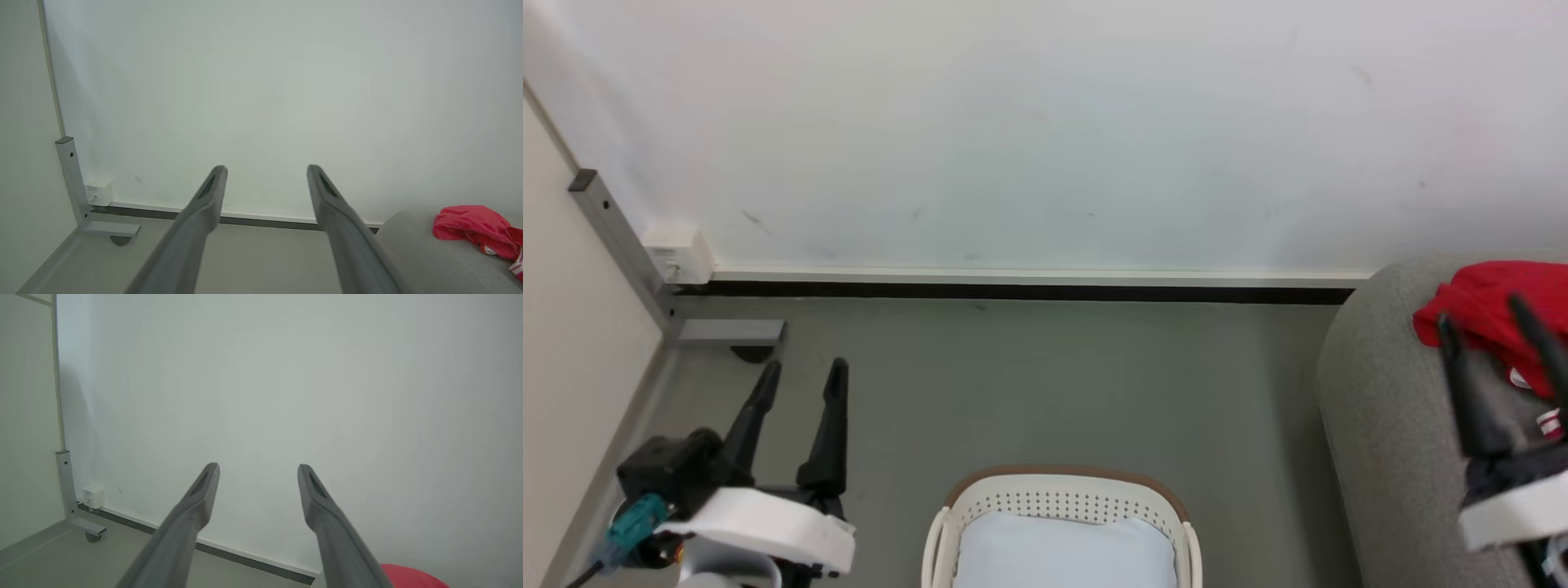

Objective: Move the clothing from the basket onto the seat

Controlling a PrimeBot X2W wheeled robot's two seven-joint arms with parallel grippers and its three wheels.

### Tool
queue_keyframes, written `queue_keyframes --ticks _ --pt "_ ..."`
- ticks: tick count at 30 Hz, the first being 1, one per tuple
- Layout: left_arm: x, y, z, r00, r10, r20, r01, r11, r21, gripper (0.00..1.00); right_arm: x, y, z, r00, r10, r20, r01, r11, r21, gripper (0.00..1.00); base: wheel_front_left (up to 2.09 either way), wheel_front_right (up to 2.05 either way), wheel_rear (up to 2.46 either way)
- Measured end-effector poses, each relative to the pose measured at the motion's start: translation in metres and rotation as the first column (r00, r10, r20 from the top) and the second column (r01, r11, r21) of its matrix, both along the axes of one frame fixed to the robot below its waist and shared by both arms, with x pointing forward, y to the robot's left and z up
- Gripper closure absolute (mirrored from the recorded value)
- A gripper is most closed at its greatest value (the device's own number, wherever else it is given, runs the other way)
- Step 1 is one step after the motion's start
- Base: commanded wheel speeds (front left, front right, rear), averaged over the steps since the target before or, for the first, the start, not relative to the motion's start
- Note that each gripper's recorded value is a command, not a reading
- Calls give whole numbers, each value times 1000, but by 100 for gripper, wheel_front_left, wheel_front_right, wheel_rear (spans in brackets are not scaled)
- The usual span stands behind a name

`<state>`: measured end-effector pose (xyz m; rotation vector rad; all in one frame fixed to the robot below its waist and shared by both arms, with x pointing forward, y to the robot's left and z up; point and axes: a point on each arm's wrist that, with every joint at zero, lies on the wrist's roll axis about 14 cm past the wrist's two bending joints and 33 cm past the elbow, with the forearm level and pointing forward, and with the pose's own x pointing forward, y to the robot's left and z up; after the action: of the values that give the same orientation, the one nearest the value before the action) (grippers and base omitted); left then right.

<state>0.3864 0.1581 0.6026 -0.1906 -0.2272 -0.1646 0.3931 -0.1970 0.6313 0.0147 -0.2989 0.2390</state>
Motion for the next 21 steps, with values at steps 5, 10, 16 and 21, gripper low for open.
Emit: queue_keyframes --ticks 5,10,16,21 --pt "-14 19 -18 996 86 -15 -86 996 21 0 -16 25 -51 996 17 -91 -9 996 88 0 0 0 0" --pt "-23 18 -41 994 94 -53 -93 995 21 0 -32 36 -89 987 4 -159 16 992 122 0 0 0 0" --pt "-22 19 -51 994 90 -59 -89 996 25 0 -35 47 -97 986 9 -167 13 991 131 0 0 0 0" --pt "-20 16 -51 995 84 -49 -83 996 29 0 -32 46 -89 990 3 -141 16 991 131 0 0 0 0"
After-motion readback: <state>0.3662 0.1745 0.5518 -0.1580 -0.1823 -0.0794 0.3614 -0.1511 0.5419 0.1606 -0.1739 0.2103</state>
